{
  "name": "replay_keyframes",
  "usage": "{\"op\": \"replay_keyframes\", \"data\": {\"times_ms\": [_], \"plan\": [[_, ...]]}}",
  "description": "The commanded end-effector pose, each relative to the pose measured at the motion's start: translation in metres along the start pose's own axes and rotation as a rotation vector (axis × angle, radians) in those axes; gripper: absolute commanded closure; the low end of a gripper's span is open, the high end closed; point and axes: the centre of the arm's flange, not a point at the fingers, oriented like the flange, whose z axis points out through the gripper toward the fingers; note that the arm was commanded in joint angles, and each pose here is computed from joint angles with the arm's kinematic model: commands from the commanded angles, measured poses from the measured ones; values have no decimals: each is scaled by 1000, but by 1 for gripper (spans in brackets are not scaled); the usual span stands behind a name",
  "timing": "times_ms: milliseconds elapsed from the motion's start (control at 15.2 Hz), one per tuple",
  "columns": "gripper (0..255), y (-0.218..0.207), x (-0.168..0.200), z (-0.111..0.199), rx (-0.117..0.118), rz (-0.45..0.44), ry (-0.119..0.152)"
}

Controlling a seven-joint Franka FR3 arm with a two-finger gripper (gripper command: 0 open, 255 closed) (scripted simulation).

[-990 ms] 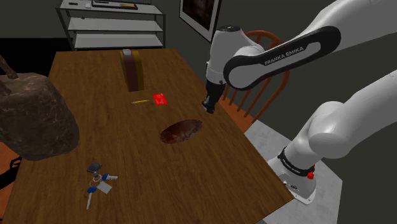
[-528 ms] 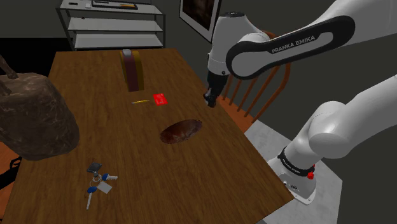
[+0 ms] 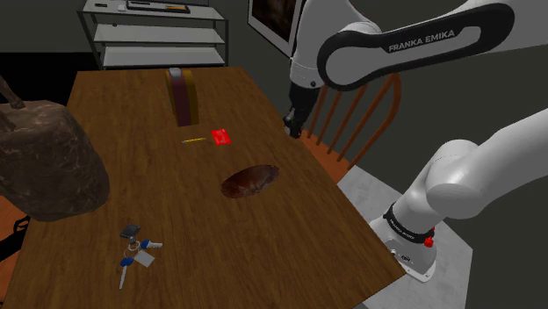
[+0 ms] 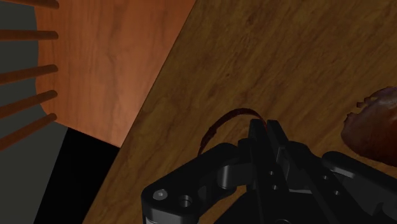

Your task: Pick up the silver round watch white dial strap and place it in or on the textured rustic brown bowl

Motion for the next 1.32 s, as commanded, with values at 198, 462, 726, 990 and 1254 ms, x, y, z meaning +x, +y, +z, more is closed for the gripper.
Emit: {"op": "replay_keyframes", "data": {"times_ms": [198, 462, 726, 990, 1254], "plan": [[255, 1, -1, -27, 0, 0, 0], [255, -38, -6, -33, 0, 0, 0], [255, -90, -13, -40, 0, 0, 0], [255, -142, -20, -46, 0, 0, 0], [255, -194, -27, -53, 0, 0, 0]]}}
